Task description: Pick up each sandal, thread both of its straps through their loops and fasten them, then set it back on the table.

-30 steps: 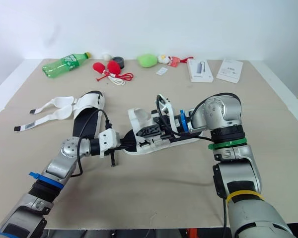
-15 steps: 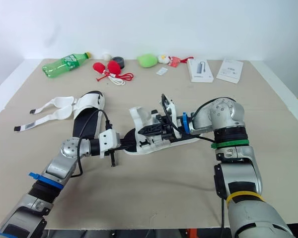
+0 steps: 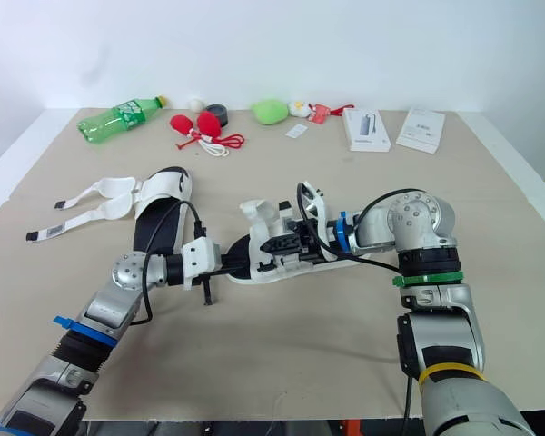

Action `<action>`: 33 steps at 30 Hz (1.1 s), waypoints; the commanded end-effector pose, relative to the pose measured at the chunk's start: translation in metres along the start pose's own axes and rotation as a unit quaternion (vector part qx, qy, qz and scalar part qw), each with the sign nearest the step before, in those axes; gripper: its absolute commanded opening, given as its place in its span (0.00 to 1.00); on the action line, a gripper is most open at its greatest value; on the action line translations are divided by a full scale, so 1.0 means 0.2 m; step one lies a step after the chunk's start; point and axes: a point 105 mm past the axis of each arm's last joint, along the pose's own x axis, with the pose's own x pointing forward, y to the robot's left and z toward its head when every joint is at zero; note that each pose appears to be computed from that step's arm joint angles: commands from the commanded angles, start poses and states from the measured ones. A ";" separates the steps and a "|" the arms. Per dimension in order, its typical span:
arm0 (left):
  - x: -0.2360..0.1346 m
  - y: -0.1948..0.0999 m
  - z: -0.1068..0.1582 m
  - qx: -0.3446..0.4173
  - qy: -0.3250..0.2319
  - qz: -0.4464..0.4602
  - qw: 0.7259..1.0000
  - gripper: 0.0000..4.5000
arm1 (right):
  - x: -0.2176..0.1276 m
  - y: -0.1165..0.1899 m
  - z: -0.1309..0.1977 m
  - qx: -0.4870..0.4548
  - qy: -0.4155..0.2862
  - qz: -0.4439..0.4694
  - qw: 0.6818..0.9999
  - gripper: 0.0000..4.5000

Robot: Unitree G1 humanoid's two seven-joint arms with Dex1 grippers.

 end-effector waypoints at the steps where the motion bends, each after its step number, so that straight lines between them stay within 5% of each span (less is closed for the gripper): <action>1: 0.02 -0.08 -0.09 -0.019 0.031 -0.029 0.999 0.00 | -0.01 0.04 -0.02 -0.043 0.012 -0.001 0.999 0.05; 16: 0.02 -0.08 -0.09 -0.019 0.033 -0.028 0.999 0.00 | -0.01 0.12 -0.07 -0.247 0.030 -0.013 0.969 0.05; 22: 0.02 -0.08 -0.10 -0.020 0.033 -0.029 0.999 0.00 | -0.03 0.20 0.03 -0.297 -0.004 -0.001 0.955 0.49; 30: 0.03 -0.08 -0.09 -0.019 0.029 -0.027 0.999 0.00 | -0.02 0.23 0.24 -0.300 -0.048 -0.011 0.953 0.49; 32: 0.03 -0.09 -0.09 -0.021 0.029 -0.027 0.999 0.00 | -0.01 0.21 0.25 -0.294 -0.047 -0.012 0.954 0.37; 33: 0.03 -0.09 -0.09 -0.021 0.029 -0.026 0.999 0.00 | -0.01 0.21 0.25 -0.292 -0.046 -0.010 0.955 0.22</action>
